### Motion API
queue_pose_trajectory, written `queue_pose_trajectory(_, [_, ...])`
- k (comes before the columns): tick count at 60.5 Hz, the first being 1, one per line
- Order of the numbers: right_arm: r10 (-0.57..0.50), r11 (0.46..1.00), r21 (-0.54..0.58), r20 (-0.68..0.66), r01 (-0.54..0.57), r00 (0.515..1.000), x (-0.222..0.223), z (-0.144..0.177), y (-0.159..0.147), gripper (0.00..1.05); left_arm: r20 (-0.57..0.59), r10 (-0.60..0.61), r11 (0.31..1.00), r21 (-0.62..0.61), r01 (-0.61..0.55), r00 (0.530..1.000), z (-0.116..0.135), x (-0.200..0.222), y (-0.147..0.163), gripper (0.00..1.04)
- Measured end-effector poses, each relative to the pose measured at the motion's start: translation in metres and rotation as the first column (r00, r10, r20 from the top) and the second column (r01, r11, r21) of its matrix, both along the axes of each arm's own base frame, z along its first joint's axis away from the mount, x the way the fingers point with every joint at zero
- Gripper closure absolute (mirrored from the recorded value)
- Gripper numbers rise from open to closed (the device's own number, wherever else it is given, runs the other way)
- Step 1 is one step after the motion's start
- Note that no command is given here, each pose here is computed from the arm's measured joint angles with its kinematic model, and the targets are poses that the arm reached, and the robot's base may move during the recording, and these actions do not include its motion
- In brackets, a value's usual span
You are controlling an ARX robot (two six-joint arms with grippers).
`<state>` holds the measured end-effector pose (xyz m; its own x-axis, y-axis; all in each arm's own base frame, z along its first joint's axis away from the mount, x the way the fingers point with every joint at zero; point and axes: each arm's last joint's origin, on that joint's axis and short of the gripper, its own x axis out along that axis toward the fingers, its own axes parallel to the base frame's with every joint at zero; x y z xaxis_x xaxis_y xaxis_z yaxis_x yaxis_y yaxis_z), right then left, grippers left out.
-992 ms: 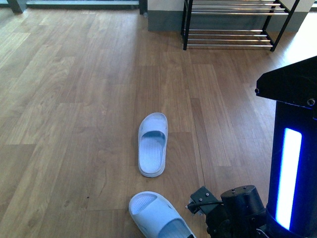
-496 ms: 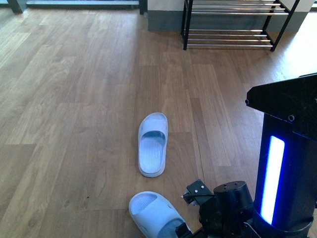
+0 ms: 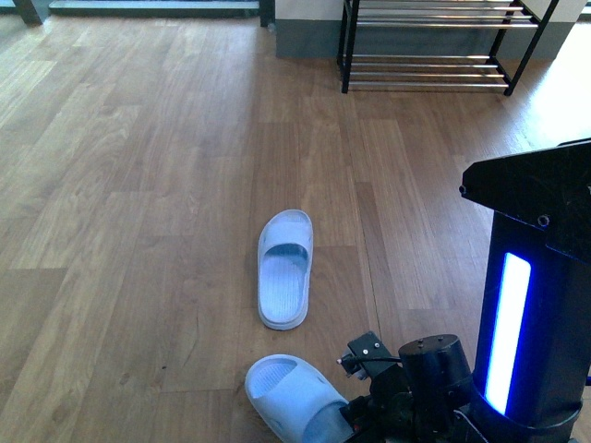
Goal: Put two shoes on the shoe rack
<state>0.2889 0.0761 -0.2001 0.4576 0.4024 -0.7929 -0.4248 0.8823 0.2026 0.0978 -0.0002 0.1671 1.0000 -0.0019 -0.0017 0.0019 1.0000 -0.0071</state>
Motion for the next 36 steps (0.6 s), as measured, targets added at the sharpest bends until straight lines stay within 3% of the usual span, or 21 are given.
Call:
queue_pose_trajectory(6, [-0.016,1.000,0.009,0.004,0.016,1.000,0.001,0.001,-0.002,1.03,0.000,0.000,1.000,0.000,0.000,1.000,0.000,0.000,0.000,0.09])
queue_pose_trajectory(23, [-0.135,0.991,0.003,0.025,0.135,0.990,0.001,0.014,-0.025,1.03,0.000,0.000,1.000,0.000,0.000,1.000,0.000,0.000,0.000,0.09])
queue_pose_trajectory(29, [-0.210,0.977,-0.013,0.056,0.211,0.976,0.003,0.035,-0.041,1.03,0.000,0.000,1.000,0.000,0.000,1.000,0.000,0.000,0.000,0.09])
queue_pose_trajectory(36, [-0.348,0.932,-0.059,0.136,0.358,0.928,0.012,0.077,-0.072,1.03,0.000,0.000,1.000,0.000,0.000,1.000,0.000,0.000,0.000,0.09])
